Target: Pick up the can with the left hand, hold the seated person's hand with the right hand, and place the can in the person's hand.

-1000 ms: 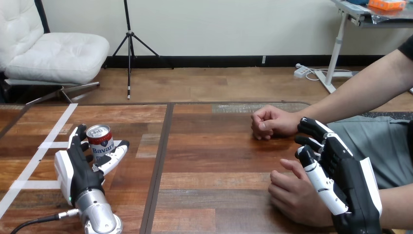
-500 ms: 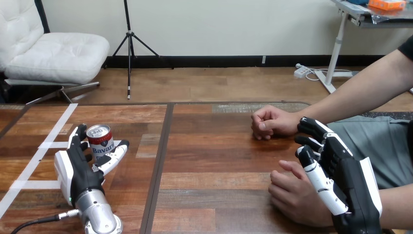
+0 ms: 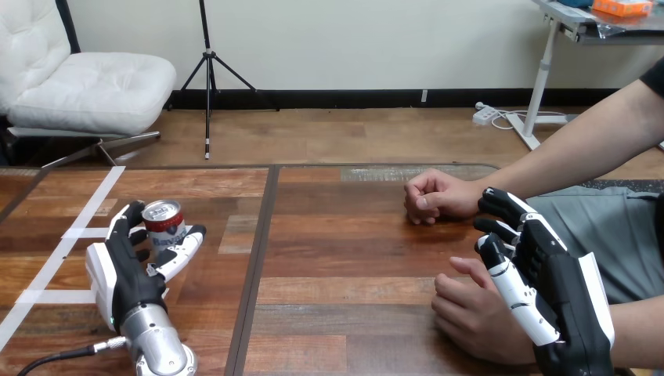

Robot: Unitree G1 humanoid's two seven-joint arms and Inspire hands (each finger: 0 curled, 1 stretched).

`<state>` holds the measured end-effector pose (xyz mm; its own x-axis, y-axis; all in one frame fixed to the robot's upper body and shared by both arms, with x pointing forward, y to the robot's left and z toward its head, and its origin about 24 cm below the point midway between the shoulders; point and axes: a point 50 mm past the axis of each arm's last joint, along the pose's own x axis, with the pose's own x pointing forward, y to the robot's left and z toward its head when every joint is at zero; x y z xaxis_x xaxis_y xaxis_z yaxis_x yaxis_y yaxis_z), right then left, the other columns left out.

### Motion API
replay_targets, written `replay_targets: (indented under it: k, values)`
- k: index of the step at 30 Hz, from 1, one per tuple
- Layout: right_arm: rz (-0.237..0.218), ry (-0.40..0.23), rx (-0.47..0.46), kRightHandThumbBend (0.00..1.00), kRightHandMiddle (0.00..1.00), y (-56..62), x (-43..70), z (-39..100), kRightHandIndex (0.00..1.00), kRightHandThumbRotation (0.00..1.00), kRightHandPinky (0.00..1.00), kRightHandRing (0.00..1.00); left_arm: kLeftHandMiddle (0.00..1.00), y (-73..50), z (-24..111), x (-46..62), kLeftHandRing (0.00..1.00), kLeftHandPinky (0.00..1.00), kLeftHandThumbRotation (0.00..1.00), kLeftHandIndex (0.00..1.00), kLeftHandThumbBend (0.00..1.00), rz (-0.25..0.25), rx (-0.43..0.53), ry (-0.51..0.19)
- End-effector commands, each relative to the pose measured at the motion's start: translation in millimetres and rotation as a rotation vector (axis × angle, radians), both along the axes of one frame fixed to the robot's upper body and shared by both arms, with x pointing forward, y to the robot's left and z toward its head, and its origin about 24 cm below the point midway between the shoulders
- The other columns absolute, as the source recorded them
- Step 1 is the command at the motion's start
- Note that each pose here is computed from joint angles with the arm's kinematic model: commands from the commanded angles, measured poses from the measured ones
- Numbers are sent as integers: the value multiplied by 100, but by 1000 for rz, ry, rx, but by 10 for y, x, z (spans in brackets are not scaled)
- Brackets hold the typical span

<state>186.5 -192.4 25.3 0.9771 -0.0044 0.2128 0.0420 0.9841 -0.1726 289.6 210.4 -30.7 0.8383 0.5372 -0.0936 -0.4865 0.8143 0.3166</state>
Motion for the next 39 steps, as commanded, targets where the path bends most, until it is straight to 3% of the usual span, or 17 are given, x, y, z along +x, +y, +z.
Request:
replay_targets:
  k: [1, 17, 39]
  values:
    - [20, -96, -22, 55, 85, 1, 79, 188, 83, 65, 71, 80, 78, -45, 290, 249, 78, 72, 0, 76, 71, -23, 8, -120]
    - [25, -102, -16, 55, 85, 0, 87, 189, 83, 65, 71, 81, 65, -56, 284, 249, 64, 58, 0, 63, 66, 7, -21, -127]
    - [24, -108, -18, 55, 85, -5, 76, 195, 83, 65, 70, 80, 57, -52, 261, 233, 55, 49, 0, 57, 65, 18, 7, -111]
